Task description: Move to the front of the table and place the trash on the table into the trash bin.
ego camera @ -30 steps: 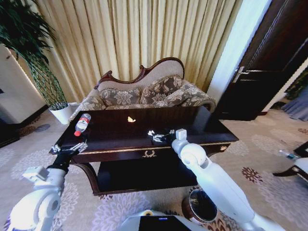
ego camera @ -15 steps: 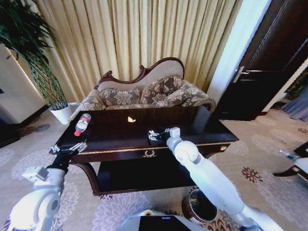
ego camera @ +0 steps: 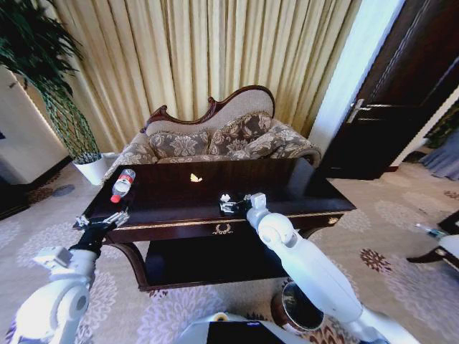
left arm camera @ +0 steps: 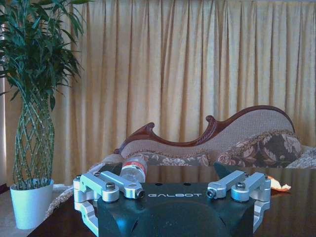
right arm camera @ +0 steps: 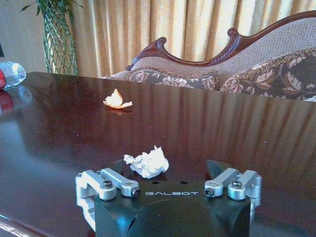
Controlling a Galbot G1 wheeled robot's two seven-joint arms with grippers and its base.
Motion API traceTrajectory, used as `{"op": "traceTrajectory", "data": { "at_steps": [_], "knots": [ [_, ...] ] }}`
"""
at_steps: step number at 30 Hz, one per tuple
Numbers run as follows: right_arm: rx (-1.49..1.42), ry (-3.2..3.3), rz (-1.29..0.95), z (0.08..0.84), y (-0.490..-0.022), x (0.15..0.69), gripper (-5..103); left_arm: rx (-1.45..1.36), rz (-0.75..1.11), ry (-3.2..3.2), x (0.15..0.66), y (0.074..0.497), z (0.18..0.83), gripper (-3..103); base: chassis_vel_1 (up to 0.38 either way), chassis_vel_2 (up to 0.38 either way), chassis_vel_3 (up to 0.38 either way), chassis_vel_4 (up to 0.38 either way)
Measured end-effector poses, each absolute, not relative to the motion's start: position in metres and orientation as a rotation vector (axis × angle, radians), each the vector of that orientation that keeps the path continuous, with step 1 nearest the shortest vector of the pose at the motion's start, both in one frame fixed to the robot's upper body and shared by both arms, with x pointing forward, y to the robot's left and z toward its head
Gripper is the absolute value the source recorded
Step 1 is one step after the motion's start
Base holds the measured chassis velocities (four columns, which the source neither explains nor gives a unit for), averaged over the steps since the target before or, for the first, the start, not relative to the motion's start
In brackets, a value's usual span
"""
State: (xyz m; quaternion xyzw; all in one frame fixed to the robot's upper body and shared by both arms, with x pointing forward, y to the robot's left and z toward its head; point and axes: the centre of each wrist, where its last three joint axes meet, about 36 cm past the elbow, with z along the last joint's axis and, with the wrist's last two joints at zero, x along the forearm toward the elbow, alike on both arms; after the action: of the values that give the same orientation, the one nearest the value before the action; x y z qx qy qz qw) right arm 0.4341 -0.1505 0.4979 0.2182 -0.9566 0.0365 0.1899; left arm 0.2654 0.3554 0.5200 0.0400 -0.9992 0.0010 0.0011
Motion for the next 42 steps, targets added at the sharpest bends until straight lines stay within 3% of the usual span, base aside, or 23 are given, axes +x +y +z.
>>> {"op": "traceTrajectory", "data": {
  "at_steps": [1, 2, 4, 7, 11, 14, 16, 20, 21, 23, 26, 42],
  "knots": [
    [0.613, -2.691, 0.107, 0.497, -0.150, 0.433, 93, 0.126, 0.004, -3.137, 0.266, 0.356, 0.520, 100, 0.000, 0.000, 0.000, 0.000],
    [0.611, -2.694, 0.111, 0.496, -0.150, 0.433, 83, 0.123, 0.006, -3.137, 0.266, 0.355, 0.519, 100, 0.000, 0.000, 0.000, 0.000],
    [0.609, -2.696, 0.113, 0.495, -0.149, 0.432, 83, 0.122, 0.007, -3.136, 0.266, 0.355, 0.519, 100, 0.000, 0.000, 0.000, 0.000],
    [0.603, -2.702, 0.120, 0.492, -0.150, 0.432, 66, 0.121, 0.009, -3.136, 0.268, 0.356, 0.518, 100, 0.000, 0.000, 0.000, 0.000],
    [0.600, -2.703, 0.119, 0.492, -0.150, 0.432, 55, 0.121, 0.009, -3.134, 0.268, 0.356, 0.517, 100, 0.000, 0.000, 0.000, 0.000],
    [0.596, -2.704, 0.115, 0.491, -0.151, 0.433, 38, 0.120, 0.011, -3.133, 0.269, 0.357, 0.516, 100, 0.000, 0.000, 0.000, 0.000],
    [0.596, -2.704, 0.114, 0.490, -0.151, 0.433, 38, 0.120, 0.012, -3.133, 0.269, 0.357, 0.516, 100, 0.000, 0.000, 0.000, 0.000],
    [0.596, -2.714, 0.099, 0.490, -0.150, 0.434, 21, 0.120, 0.013, -3.130, 0.269, 0.357, 0.515, 100, 0.000, 0.000, 0.000, 0.000],
    [0.596, -2.714, 0.099, 0.490, -0.150, 0.434, 21, 0.120, 0.013, -3.130, 0.269, 0.357, 0.515, 100, 0.000, 0.000, 0.000, 0.000],
    [0.586, -2.745, 0.071, 0.492, -0.151, 0.435, 6, 0.120, 0.014, -3.128, 0.269, 0.357, 0.515, 100, 0.000, 0.000, 0.000, 0.000],
    [0.561, -2.786, 0.052, 0.499, -0.155, 0.435, 2, 0.119, 0.014, -3.127, 0.268, 0.357, 0.514, 100, 0.000, 0.000, 0.000, 0.000],
    [0.340, -2.970, -0.043, 0.509, -0.217, 0.415, 2, 0.100, 0.015, -3.137, 0.267, 0.352, 0.517, 100, 0.000, 0.000, 0.000, 0.000]
  ]
}}
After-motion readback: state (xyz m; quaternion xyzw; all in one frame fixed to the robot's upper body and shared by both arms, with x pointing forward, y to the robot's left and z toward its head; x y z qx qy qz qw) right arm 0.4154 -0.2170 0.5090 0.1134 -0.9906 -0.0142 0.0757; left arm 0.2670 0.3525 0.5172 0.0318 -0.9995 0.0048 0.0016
